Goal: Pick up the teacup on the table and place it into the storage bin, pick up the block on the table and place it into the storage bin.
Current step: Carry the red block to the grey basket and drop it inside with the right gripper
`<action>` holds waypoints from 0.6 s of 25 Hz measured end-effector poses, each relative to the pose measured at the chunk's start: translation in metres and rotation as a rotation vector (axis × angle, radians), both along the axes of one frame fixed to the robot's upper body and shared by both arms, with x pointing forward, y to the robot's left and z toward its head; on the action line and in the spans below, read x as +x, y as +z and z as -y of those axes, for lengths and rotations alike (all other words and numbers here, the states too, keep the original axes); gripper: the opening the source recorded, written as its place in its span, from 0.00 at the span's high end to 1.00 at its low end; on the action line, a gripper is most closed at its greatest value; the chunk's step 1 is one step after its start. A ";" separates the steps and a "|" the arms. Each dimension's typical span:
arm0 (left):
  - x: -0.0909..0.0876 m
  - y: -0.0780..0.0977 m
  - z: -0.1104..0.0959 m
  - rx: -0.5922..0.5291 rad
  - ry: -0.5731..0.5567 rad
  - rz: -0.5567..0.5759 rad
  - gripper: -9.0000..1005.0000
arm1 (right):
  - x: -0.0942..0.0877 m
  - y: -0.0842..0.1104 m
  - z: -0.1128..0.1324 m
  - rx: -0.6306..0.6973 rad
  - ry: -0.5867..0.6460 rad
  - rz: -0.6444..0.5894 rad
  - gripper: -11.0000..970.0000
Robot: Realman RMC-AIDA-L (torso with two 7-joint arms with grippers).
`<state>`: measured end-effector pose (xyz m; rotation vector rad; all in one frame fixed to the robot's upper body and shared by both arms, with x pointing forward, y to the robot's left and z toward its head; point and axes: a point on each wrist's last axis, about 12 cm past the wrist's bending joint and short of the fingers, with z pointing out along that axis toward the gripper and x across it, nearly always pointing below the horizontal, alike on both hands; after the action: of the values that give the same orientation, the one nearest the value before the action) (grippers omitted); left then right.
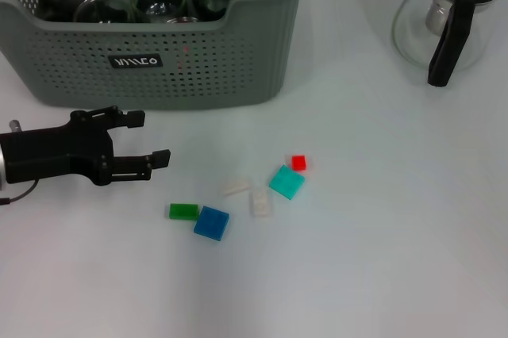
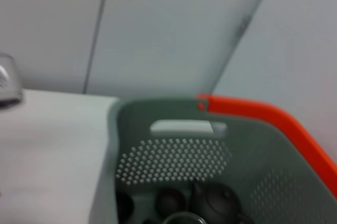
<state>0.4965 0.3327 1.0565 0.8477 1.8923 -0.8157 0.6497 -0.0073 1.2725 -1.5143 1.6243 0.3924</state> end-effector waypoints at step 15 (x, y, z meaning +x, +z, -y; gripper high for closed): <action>0.001 0.004 -0.007 -0.003 0.019 0.011 0.13 | -0.005 0.002 0.019 -0.021 -0.012 0.016 0.51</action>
<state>0.4979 0.3400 1.0607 0.8302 1.8867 -0.8008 0.6450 -0.0265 1.2742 -1.5193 1.6289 0.3566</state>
